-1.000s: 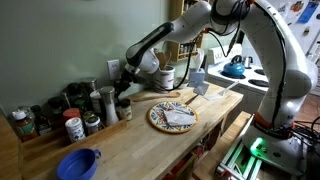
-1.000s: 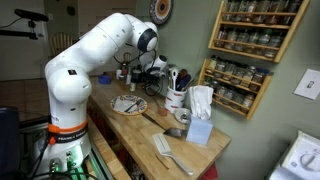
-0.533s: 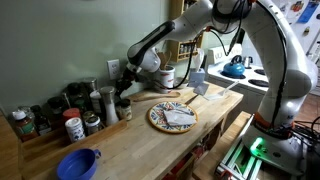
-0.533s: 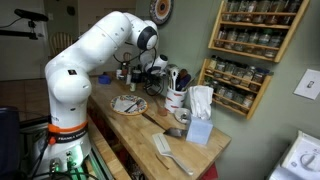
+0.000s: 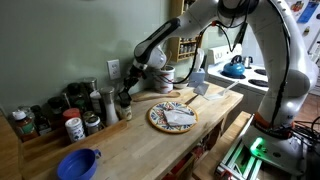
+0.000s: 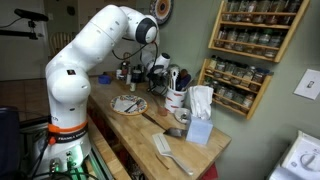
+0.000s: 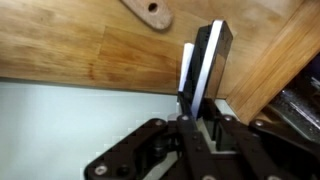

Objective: Place the timer against against the wall

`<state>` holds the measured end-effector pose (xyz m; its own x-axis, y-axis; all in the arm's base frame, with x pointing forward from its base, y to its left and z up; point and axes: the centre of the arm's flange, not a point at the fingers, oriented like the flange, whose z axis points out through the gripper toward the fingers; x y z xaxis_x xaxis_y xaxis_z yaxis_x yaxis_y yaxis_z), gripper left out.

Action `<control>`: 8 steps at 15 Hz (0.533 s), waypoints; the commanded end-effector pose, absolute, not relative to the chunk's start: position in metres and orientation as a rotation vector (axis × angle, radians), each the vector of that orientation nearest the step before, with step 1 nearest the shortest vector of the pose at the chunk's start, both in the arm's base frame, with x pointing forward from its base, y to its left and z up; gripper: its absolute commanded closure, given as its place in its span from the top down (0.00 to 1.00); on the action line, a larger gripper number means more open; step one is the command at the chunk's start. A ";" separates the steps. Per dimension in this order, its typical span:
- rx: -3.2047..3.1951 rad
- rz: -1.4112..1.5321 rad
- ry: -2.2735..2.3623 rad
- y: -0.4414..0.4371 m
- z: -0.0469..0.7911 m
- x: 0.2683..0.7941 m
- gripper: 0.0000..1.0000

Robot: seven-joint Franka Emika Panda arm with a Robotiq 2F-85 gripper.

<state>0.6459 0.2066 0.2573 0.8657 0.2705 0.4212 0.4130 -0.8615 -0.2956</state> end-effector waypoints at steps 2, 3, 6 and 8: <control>-2.662 -0.558 -0.667 0.188 0.253 0.643 0.05; -2.646 -0.579 -0.688 0.186 0.253 0.644 0.05; -2.621 -0.619 -0.738 0.184 0.250 0.648 0.05; -2.611 -0.642 -0.745 0.183 0.248 0.649 0.05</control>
